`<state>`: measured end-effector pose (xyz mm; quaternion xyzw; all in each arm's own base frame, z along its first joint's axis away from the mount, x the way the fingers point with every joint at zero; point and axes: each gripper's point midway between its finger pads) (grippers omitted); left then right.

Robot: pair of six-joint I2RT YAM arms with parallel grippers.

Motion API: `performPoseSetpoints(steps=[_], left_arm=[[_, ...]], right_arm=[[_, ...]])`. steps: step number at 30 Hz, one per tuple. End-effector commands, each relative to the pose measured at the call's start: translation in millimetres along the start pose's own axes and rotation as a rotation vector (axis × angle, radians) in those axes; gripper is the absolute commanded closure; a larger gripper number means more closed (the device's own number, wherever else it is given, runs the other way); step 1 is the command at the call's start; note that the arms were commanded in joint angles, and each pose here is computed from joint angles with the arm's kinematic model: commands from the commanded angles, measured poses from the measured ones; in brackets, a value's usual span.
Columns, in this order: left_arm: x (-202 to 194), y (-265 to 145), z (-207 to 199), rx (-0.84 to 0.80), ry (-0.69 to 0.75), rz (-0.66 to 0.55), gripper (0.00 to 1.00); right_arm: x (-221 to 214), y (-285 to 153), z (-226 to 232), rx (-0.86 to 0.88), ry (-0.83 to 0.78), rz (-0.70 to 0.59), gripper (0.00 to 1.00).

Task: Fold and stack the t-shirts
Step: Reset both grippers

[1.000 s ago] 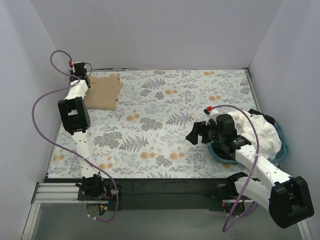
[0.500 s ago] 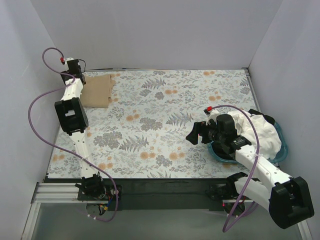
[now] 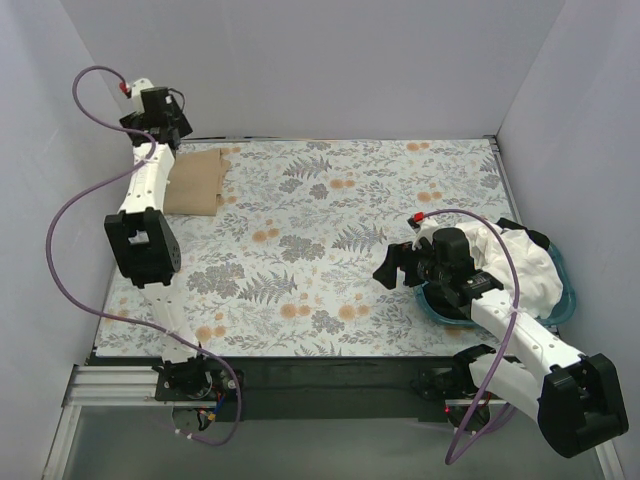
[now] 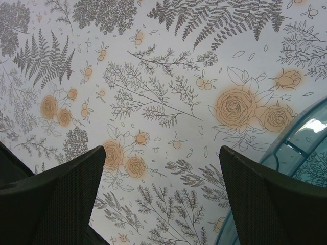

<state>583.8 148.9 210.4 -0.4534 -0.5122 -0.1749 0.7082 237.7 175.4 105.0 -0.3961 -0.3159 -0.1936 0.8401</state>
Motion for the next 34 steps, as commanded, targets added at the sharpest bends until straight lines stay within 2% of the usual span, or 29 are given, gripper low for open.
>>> performPoseSetpoints(steps=[1,2,3,7,9,10,11,12,13,14,16,17,20,21,22,28,34], left_arm=[[35.6,-101.7,-87.0,-0.239,-0.07,-0.092,0.09],[38.5,-118.6,-96.9,-0.29,-0.095,-0.097,0.09],[22.8,-131.4,-118.0,-0.364,-0.08,-0.06,0.09],[8.9,-181.1,-133.8,-0.435,-0.126,-0.037,0.07],[-24.4,-191.9,-130.2,-0.421,-0.161,0.02,0.07],[-21.3,-219.6,-129.6,-0.462,-0.18,0.003,0.07],[-55.1,-226.2,-127.1,-0.473,-0.157,0.056,0.07],[-64.9,-238.6,-126.0,-0.485,-0.184,0.06,0.06],[-56.0,-275.6,-121.6,-0.549,-0.213,0.007,0.06],[-97.6,-275.3,-118.2,-0.557,-0.192,0.042,0.06],[-107.0,-309.5,-104.5,-0.623,-0.263,0.02,0.06],[-139.8,-305.4,-95.9,-0.609,-0.257,0.064,0.06],[-163.9,-316.2,-70.3,-0.604,-0.308,0.082,0.05],[-191.5,-308.9,-59.9,-0.568,-0.297,0.125,0.05],[-200.0,-310.2,-55.7,-0.565,-0.299,0.141,0.05],[-214.8,-312.3,-23.8,-0.495,-0.291,0.139,0.05],[-195.3,-335.6,-28.7,-0.594,-0.34,0.133,0.04]], right_arm=[[8.7,-1.9,-0.4,-0.011,-0.041,-0.01,0.02],[7.6,-1.7,0.2,-0.005,-0.048,-0.003,0.02],[5.7,-1.0,3.1,0.015,-0.056,0.012,0.02],[2.5,1.9,7.7,0.048,-0.064,0.039,0.02],[0.6,3.2,9.1,0.059,-0.057,0.051,0.02],[-1.9,4.7,8.0,0.058,-0.054,0.061,0.02],[-2.5,5.0,7.6,0.057,-0.05,0.061,0.02],[-3.1,5.0,7.1,0.055,-0.05,0.06,0.02],[-2.9,4.0,7.2,0.056,-0.054,0.054,0.02],[-1.8,3.3,6.9,0.053,-0.057,0.044,0.02],[3.4,-0.4,9.2,0.058,-0.07,0.013,0.02],[2.0,-1.3,9.6,0.063,-0.073,0.007,0.02],[6.6,-5.3,9.1,0.055,-0.08,-0.037,0.02],[6.6,-6.1,8.6,0.051,-0.078,-0.046,0.02],[12.5,-8.2,10.5,0.054,-0.079,-0.079,0.02],[16.0,-10.4,16.2,0.094,-0.103,-0.132,0.02],[12.3,-8.9,12.2,0.083,-0.1,-0.133,0.02]])
Point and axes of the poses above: each gripper's point midway between its finger pads, its own y axis out along the fingers, its own z axis along the line the jaws close on, x = y × z, and after that the axes turned 6 degrees about y, right-handed
